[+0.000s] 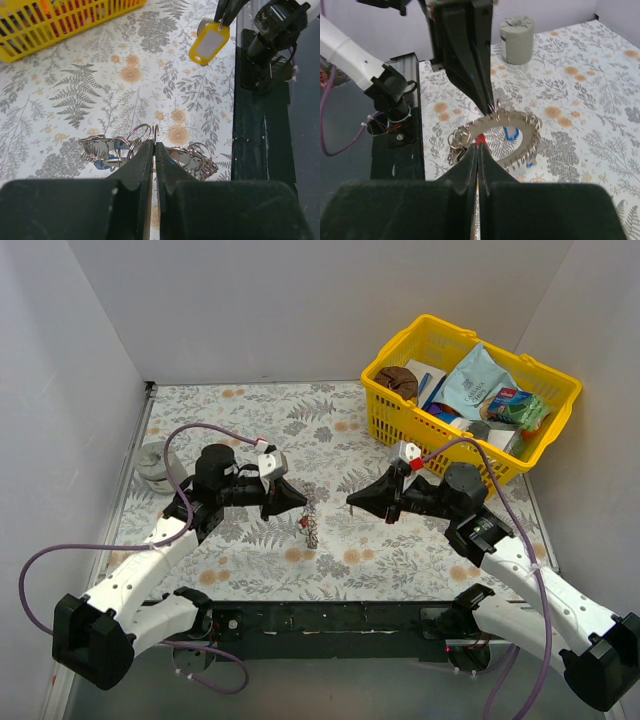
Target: Put the keys on the keyring
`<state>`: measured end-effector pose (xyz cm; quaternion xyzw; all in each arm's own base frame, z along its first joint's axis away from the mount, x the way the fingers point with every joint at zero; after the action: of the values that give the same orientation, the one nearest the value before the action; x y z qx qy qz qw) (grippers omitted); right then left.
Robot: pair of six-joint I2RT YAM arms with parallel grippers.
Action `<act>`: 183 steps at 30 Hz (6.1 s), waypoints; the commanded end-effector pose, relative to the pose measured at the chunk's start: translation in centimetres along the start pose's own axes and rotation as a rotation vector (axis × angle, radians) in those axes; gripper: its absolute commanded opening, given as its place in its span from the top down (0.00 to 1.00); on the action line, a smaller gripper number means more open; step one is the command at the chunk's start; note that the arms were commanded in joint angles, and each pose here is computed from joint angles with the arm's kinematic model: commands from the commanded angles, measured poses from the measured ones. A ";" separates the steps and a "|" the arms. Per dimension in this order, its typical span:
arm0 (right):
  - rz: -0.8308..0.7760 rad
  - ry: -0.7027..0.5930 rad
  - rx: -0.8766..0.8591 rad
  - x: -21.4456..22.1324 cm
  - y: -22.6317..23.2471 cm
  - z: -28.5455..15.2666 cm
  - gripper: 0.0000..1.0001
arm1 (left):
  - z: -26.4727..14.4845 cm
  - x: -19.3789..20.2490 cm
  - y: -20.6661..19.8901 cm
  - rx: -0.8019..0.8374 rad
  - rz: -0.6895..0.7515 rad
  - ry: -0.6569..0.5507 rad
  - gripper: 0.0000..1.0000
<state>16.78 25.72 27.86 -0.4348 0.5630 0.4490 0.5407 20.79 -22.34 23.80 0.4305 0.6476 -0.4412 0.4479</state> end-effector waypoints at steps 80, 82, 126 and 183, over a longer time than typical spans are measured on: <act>0.274 0.626 0.220 22.2 -3.7 -0.6 0.48 | -0.1 1.3 1.4 -0.190 0.185 -0.003 1.00; 0.269 0.650 0.221 22.5 -3.6 -0.2 0.51 | 0.0 1.3 1.5 -0.191 0.182 -0.003 1.00; 0.324 0.707 0.317 22.2 -2.2 -1.7 0.56 | 0.0 1.4 1.5 -0.190 0.172 0.003 1.00; -0.062 0.273 0.078 6.1 -0.2 0.1 0.99 | -0.2 0.6 -3.1 0.073 0.336 -0.079 1.00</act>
<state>16.85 25.25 19.25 -0.4703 0.6625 0.3421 0.4720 18.21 -22.55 22.48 0.5120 0.5711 -0.3939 0.5065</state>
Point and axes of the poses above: each gripper's point midway between its finger pads, its own z axis out along the fingers, its own y axis along the line the jaws close on, x = y × z, the point moved 2 cm from there along -z, back along the fingers, and after that the axes turned 6 degrees about -z, right-handed, at the moved point
